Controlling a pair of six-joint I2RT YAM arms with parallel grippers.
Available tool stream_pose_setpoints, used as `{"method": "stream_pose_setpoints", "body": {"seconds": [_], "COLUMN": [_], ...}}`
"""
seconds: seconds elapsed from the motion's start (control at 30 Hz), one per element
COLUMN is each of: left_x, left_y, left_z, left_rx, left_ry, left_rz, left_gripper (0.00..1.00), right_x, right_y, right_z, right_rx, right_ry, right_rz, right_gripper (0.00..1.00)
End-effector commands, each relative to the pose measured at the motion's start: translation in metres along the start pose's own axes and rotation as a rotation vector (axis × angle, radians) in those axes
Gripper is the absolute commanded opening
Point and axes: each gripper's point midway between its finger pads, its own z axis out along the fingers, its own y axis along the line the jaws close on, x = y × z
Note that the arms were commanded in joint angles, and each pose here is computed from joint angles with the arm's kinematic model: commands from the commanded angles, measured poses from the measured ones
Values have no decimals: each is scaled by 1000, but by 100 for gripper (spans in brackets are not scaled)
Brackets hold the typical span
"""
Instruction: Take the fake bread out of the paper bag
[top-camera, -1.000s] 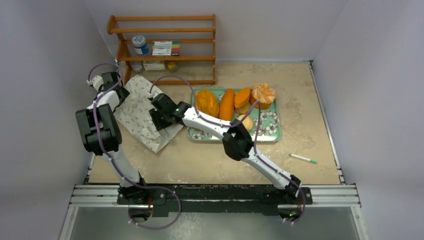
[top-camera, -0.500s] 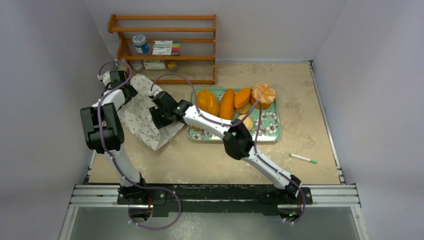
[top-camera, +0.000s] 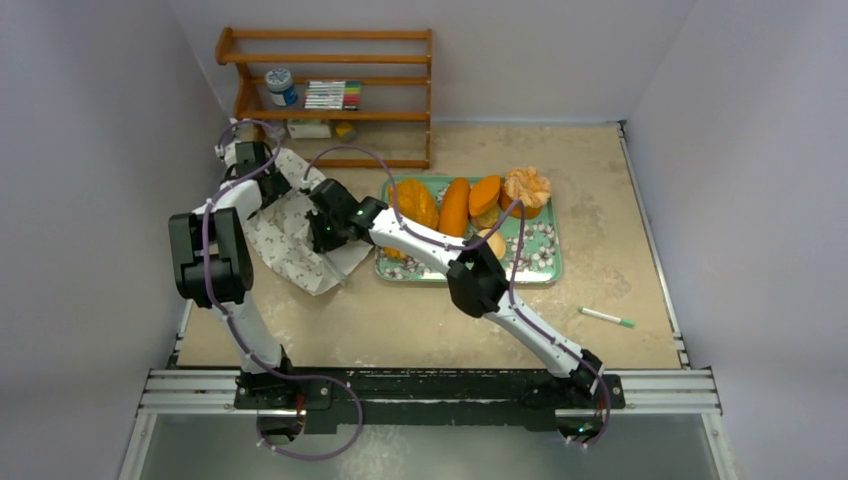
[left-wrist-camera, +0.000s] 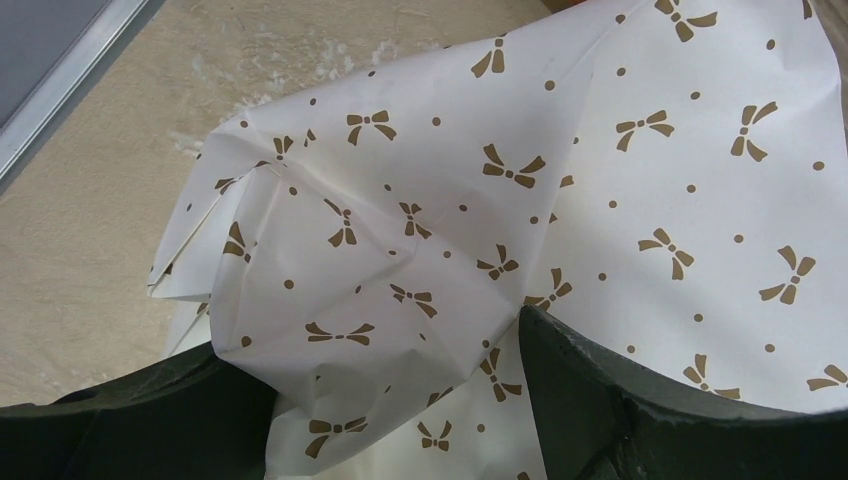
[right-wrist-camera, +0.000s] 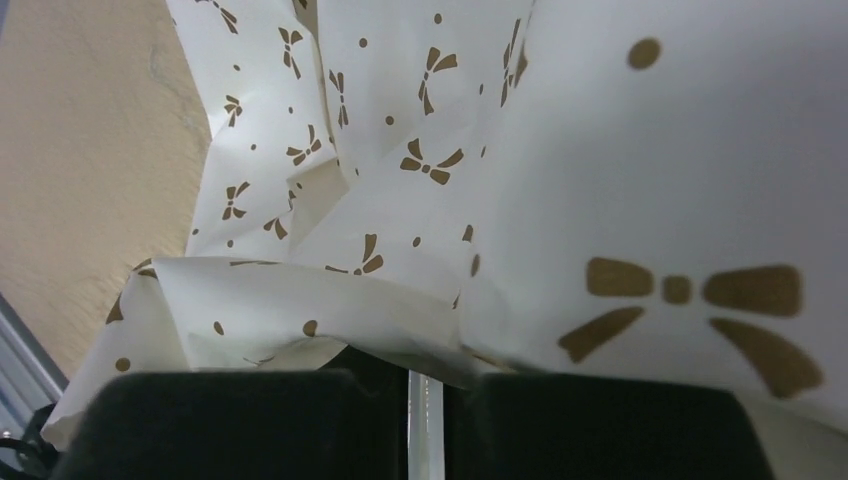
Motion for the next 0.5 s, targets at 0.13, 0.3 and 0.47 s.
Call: {"method": "stream_pose_setpoints", "body": {"seconds": [0.13,0.3,0.47], "left_x": [28,-6,-37], "left_y": [-9,0,9], "left_z": [-22,-30,-39], "left_rx": [-19,-56,-75], "left_ry": [100,2,-84], "left_rz": [-31,-130,-212], "left_gripper": [82,84,85], "right_x": [-16,15,27], "right_y": [6,-11,-19], "right_z": [-24,-46,-75], "right_rx": [4,50,79], "right_ry": [-81,-33,-29], "right_rz": [-36,-36,-37], "right_gripper": [0,0,0]}}
